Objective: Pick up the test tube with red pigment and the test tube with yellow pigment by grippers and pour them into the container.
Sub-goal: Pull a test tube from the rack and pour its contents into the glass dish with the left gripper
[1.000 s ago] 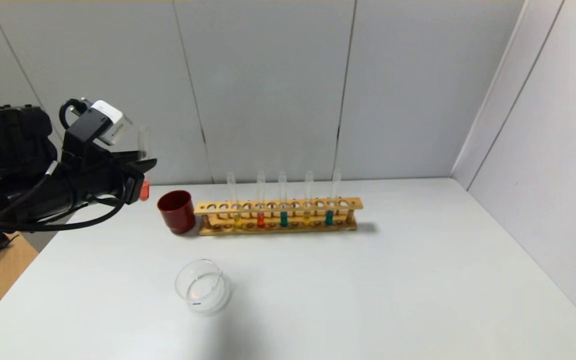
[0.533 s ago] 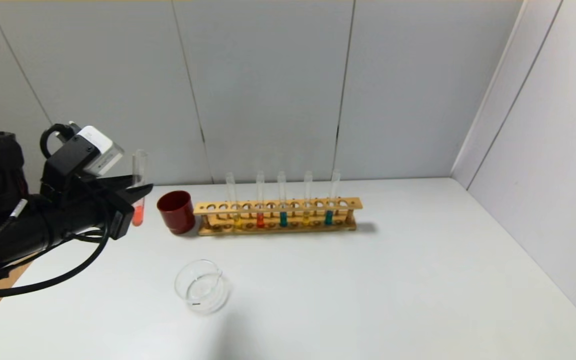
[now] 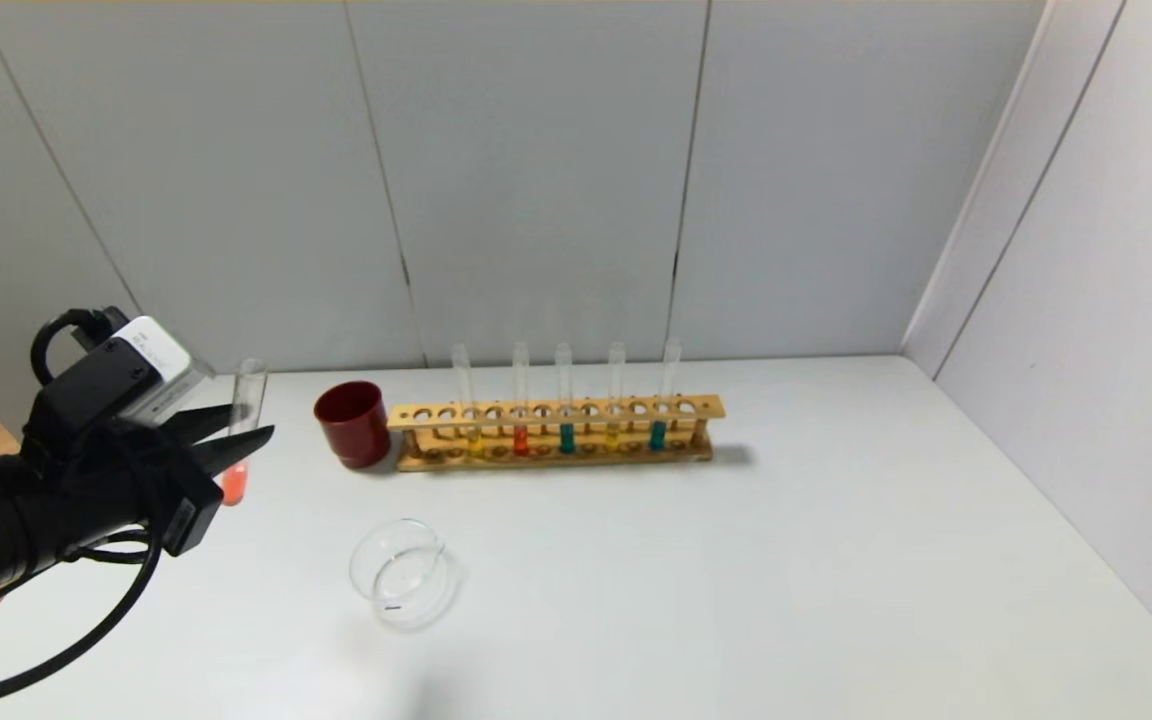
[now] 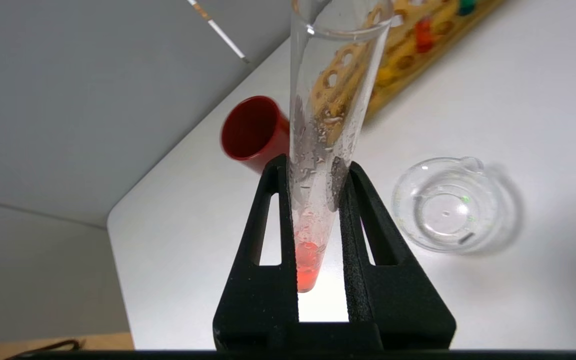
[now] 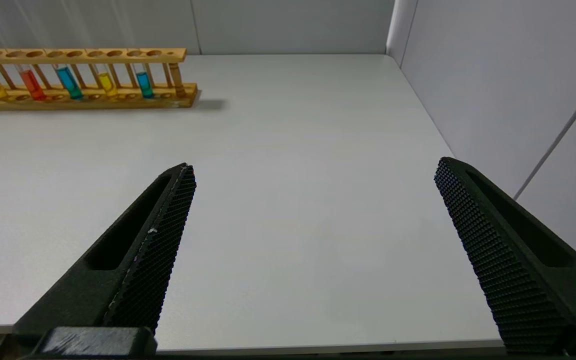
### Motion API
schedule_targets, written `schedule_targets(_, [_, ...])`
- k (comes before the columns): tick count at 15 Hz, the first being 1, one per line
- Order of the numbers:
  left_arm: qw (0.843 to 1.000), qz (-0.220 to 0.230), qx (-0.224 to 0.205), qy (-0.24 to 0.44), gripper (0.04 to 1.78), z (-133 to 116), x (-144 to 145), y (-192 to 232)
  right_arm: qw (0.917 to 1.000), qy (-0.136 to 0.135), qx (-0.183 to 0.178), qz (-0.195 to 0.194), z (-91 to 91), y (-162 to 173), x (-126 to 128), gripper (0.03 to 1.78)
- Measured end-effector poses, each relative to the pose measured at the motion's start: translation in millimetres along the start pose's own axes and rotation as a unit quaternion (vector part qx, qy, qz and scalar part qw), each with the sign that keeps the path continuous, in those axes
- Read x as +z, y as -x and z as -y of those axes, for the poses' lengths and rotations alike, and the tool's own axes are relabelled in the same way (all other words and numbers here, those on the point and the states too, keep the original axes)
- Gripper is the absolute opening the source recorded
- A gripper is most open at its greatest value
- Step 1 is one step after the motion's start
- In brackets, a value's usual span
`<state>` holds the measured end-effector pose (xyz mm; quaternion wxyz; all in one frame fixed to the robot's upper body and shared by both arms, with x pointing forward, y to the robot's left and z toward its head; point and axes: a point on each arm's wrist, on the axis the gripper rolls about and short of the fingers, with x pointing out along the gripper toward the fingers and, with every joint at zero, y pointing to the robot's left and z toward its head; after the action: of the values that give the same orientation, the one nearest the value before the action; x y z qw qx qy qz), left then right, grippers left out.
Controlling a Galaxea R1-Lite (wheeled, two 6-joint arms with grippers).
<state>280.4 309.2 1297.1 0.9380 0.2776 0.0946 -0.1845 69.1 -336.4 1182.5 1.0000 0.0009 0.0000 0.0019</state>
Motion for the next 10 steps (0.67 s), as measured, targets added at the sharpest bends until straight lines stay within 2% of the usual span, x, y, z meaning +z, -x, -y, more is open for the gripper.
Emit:
schedule_targets(5, [0.997,-0.031,-0.028,-0.058,0.3,15.2,-18.2,9.6,1.0,0.0,0.0,0.0,0.0,0.0,0.0,1.75])
schedule_targets(10, [0.983,-0.08,-0.077,-0.143,0.3,18.5,-25.3,6.4,1.0,0.0,0.0,0.0,0.0,0.0,0.0,1.75])
